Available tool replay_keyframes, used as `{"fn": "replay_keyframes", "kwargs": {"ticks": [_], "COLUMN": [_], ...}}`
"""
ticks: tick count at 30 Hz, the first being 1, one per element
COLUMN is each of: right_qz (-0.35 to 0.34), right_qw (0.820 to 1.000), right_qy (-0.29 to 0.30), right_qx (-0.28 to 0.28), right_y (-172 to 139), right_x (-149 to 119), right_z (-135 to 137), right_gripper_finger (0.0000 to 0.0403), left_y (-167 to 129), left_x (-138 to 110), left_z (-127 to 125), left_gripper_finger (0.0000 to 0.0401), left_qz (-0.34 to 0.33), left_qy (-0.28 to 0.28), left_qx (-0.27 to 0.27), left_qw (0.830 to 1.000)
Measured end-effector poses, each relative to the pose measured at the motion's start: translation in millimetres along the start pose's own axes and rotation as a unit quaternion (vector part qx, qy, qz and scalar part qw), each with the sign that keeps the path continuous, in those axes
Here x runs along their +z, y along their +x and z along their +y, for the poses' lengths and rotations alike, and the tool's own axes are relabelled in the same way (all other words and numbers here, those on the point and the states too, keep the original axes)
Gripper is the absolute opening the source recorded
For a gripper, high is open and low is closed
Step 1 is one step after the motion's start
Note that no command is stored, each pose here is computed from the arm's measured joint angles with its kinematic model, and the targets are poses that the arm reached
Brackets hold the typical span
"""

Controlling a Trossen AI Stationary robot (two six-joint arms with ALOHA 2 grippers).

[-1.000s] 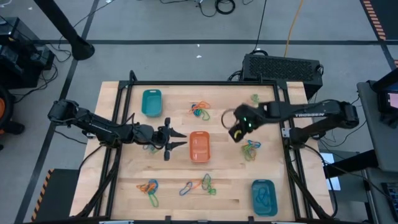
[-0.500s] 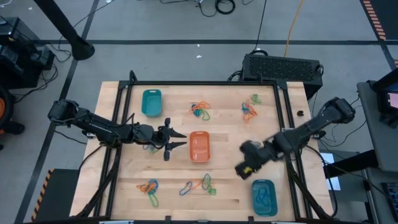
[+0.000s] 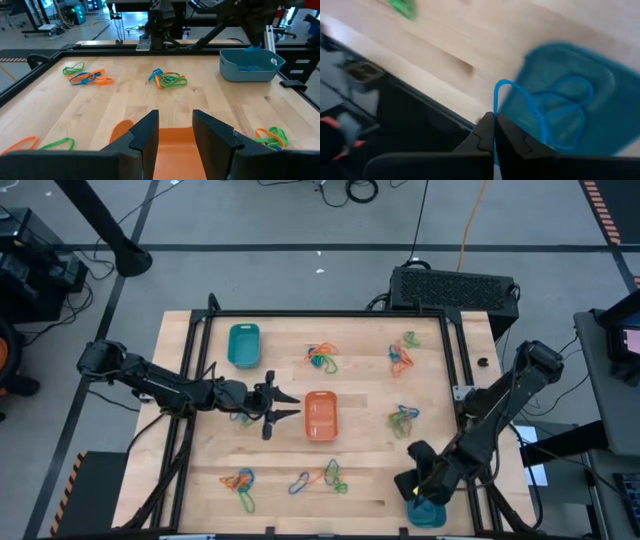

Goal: Sort rubber bands into baskets
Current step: Put the blue rubber band into the blue bin

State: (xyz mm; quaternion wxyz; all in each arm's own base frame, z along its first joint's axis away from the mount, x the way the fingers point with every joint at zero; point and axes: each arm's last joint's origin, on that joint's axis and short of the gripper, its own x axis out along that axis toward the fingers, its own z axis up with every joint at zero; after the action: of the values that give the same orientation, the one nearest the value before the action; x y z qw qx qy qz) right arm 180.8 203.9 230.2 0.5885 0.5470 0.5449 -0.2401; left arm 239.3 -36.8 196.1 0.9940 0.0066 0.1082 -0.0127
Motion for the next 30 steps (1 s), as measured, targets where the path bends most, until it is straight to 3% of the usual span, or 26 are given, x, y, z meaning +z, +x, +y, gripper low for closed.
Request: {"fn": "replay_keyframes", "kwargs": {"ticks": [8,18,30], "right_qz": [0.019,0.013,0.051], "right_qw": [0.997,0.991,0.988], "right_qy": [-0.002,0.013,-0.001], "right_qx": [-0.071,-0.130,-0.143], "right_y": [26.5,26.6,26.1], "right_x": [-4.9,-0.9,3.5], "right_z": [-4.8,-13.7,-11.0], "right_gripper_finger": [0.0000,0.0004,0.0105], "left_y": [0.0,0.0,0.0], "left_x": [0.3,0.1,-0.1], "left_z": [-0.8,-0.8,-0.9], "left_gripper_finger": [0.0128,0.0128,0.0128], "left_qz": [-0.001,0.000,0.001], "left_qy": [-0.001,-0.012,-0.012], "left_qx": [-0.013,-0.013,-0.015], "left_qw": [1.000,1.000,1.000]}}
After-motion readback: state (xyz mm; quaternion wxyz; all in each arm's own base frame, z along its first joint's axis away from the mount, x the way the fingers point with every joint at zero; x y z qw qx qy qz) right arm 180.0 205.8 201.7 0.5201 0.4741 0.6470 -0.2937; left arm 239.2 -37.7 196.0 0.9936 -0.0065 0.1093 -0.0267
